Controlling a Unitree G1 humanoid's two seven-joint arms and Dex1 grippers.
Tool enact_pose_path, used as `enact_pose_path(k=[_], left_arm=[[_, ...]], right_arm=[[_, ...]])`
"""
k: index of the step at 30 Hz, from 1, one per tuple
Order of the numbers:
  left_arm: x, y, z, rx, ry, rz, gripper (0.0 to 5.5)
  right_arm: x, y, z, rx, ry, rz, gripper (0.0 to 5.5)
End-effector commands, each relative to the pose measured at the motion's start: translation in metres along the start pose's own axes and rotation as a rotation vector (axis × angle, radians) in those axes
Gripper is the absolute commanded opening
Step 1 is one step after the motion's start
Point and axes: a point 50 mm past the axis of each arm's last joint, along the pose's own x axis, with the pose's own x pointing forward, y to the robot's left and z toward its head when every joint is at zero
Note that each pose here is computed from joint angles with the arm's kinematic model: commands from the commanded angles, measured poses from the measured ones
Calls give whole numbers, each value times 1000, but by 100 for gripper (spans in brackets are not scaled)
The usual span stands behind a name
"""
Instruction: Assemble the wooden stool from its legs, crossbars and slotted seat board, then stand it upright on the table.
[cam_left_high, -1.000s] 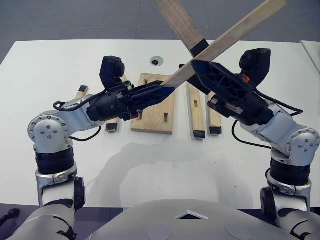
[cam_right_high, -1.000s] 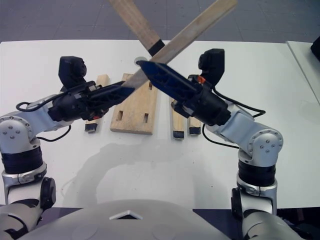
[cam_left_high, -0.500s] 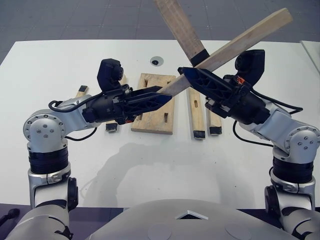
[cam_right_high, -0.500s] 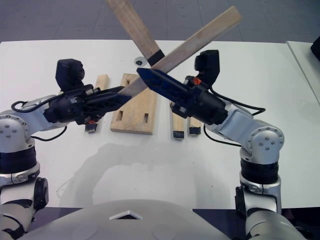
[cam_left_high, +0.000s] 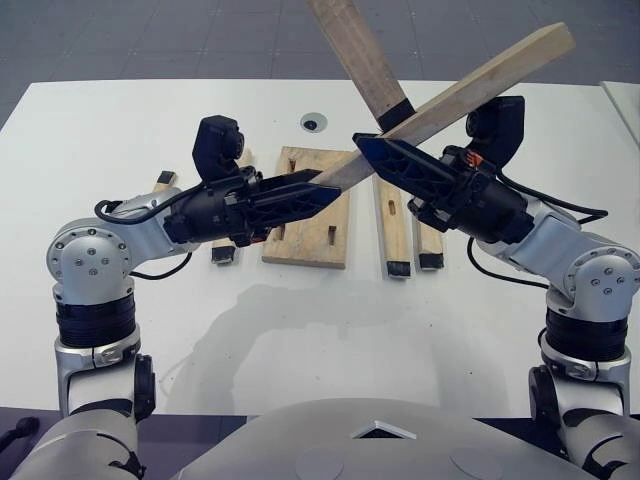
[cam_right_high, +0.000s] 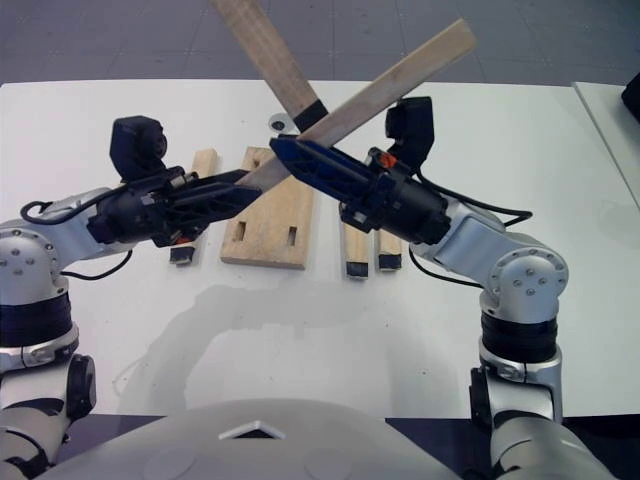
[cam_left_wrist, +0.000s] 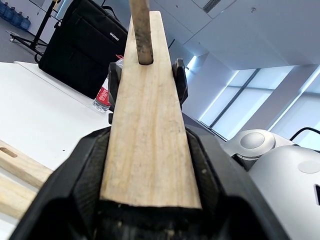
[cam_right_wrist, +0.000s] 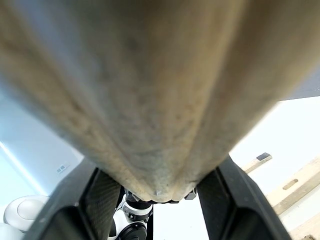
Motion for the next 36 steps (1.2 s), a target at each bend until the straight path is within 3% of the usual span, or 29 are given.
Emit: enact_pose_path(k=[1, 7, 11, 15, 17, 22, 31, 36], left_arm=[[-8, 1, 8, 35, -25, 24, 273], [-29, 2, 30, 133, -153, 166, 378], [-51, 13, 29, 304, -174, 518, 442], [-62, 49, -11, 468, 128, 940, 502], [-60, 58, -31, 510, 235, 1014, 536], [-62, 73, -65, 603, 407, 1162, 540], [-69, 72, -90, 613, 630, 1194, 540], [-84, 61, -114, 522, 916, 1074, 540]], right_arm=[[-4, 2, 12, -34, -51, 0, 205], [-15, 1, 16, -55, -62, -47, 205], [-33, 0, 15, -71, -87, -119, 205], [-45, -1, 12, -77, -112, -176, 205], [-45, -1, 9, -76, -109, -186, 205], [-42, -4, 1, -71, -74, -191, 205], [-39, -6, -6, -73, -44, -198, 205], [-38, -17, -3, -156, 1, -259, 205]])
